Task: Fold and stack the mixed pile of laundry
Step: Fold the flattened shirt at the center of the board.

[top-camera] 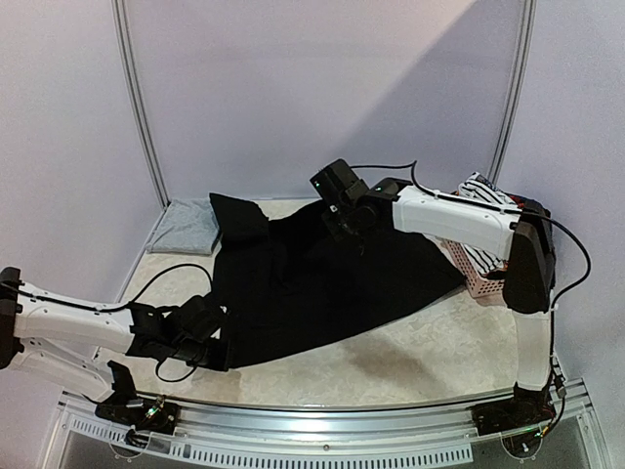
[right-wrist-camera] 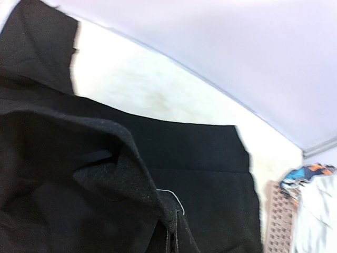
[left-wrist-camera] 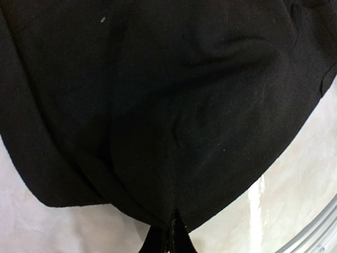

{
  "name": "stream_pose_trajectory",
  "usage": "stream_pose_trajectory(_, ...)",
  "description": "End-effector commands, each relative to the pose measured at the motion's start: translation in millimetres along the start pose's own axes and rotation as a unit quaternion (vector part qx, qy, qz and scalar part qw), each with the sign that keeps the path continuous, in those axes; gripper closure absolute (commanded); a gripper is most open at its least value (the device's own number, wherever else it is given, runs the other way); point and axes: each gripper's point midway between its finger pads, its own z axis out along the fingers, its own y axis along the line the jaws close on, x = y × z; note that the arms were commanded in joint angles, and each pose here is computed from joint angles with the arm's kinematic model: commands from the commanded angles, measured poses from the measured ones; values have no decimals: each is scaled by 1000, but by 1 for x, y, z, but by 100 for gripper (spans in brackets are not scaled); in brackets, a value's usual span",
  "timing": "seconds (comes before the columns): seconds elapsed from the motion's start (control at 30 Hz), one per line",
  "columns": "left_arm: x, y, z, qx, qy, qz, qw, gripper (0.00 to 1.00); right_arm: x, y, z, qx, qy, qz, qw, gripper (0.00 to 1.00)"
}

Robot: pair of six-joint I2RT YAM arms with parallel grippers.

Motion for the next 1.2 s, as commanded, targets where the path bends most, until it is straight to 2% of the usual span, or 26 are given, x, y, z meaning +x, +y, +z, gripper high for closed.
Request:
stream_pose_trajectory(0.0,0,21,-4,-48,-16,5,999,100,7,-54,-15,85,-1,-8,996,100)
stream_pose_trajectory(0.3,-1,41,-6,-88,-20,-8,996,100,49,-93,-35,137,2,-60,989,100)
stream_pose_trajectory(0.5,-1,45,-3,-94,-19,-14,995,100,83,-98,-23,145,26,-69,987,100)
stream_pose_trajectory(0.8,0,60,-3,-112,-16,-31,993,100,151,-110,2,205,87,-83,971,100)
stream_pose_trajectory(1.17,-2,74,-8,-115,-33,-64,991,100,197,-110,13,216,136,-81,964,100)
